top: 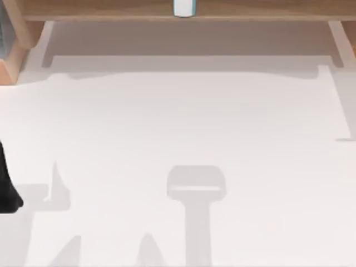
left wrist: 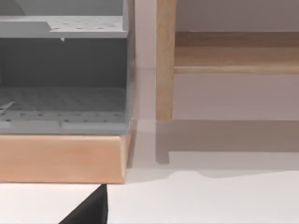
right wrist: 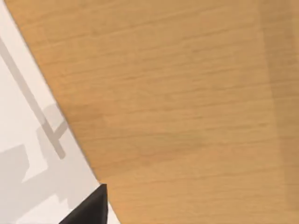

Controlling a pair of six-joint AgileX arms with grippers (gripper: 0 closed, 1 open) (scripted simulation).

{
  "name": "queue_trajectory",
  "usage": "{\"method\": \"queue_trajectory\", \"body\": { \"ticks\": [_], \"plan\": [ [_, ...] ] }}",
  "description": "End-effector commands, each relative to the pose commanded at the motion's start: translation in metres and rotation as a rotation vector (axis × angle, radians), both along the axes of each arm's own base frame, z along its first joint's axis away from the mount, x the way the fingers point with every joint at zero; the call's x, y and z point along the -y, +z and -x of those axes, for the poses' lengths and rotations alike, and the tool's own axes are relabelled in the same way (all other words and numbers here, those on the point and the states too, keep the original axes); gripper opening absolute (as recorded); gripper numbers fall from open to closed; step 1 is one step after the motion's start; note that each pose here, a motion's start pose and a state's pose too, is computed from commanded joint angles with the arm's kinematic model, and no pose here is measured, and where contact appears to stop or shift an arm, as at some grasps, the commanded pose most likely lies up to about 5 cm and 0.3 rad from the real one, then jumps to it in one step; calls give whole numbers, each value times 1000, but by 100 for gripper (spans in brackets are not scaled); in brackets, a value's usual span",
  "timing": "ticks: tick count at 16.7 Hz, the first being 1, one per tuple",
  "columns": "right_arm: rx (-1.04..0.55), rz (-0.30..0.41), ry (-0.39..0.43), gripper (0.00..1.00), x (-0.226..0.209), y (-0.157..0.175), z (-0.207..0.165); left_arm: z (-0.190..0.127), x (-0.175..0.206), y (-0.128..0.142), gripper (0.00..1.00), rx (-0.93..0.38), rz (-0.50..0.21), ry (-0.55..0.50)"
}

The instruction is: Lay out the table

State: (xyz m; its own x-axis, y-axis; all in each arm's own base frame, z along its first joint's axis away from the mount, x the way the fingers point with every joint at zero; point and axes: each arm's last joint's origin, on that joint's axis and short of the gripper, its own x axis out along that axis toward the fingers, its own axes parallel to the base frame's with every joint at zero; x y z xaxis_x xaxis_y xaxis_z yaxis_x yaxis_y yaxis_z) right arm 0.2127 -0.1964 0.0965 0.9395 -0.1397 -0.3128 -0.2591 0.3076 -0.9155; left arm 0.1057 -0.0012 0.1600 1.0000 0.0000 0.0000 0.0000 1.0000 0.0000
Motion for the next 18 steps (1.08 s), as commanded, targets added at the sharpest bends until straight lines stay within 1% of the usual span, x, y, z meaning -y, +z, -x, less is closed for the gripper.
{"method": "queue_trajectory", "body": {
  "ticks": [3,6,8,12,18],
  "plan": [
    [102,121,70,100,-3,-7,-3,0,0,0,100,0,0,0],
    [188,205,124,100,-10,-11,-6,0,0,0,100,0,0,0],
    [237,247,149,100,-14,-11,-8,0,0,0,100,0,0,0],
    [295,292,179,100,-18,-7,-12,0,0,0,100,0,0,0],
    [295,293,175,100,-17,-7,-13,0,0,0,100,0,0,0]
  ]
}}
